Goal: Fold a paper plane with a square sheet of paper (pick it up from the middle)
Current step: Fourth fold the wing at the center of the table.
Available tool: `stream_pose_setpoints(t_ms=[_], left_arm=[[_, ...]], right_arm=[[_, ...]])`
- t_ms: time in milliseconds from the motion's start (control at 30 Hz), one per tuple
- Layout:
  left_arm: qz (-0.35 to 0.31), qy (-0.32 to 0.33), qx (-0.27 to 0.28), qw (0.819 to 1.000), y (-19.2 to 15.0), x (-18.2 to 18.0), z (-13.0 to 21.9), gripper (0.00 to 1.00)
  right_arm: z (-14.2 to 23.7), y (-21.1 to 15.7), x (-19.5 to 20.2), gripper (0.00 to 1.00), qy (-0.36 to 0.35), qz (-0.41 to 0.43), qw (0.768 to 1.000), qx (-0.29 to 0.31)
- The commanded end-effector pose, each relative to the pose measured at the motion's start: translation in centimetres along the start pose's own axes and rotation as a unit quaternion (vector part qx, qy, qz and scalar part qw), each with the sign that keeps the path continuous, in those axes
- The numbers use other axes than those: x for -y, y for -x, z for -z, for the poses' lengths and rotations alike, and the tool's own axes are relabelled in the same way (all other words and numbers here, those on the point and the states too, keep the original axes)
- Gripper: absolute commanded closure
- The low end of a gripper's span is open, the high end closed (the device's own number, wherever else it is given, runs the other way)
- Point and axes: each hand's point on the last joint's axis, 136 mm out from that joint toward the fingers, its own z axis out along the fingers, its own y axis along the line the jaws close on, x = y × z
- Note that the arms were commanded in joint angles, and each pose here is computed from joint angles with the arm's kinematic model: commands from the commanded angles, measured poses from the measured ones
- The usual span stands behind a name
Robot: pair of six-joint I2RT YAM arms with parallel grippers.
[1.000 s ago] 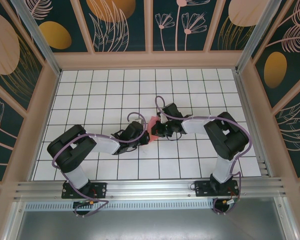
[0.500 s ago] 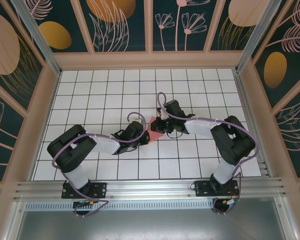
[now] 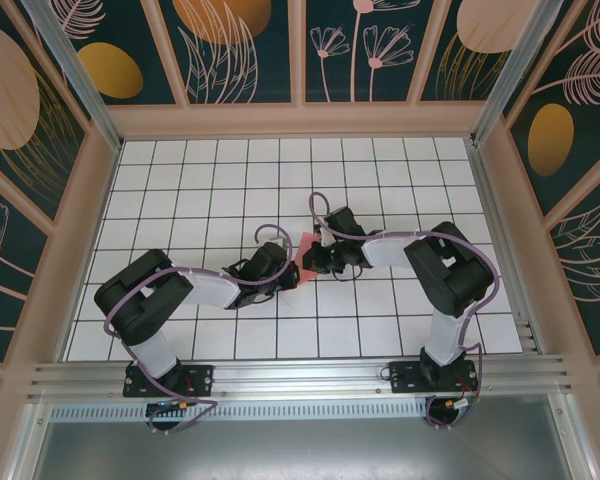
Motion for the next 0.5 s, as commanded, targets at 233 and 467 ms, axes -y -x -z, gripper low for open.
stream_pose_setpoints(t_ms=[233, 467], left_arm=[[0.000, 0.089, -0.089, 0.992, -4.9, -5.6, 0.0, 1.00], [-0.002, 0.094, -0.098, 0.991, -5.5, -6.0, 0.2, 1.00]], right_arm=[[0.0, 2.4, 2.6, 0.97, -0.041, -0.001, 0.999, 0.025], [0.1, 3.1, 3.8, 0.97, -0.051, -0.006, 0.998, 0.028]])
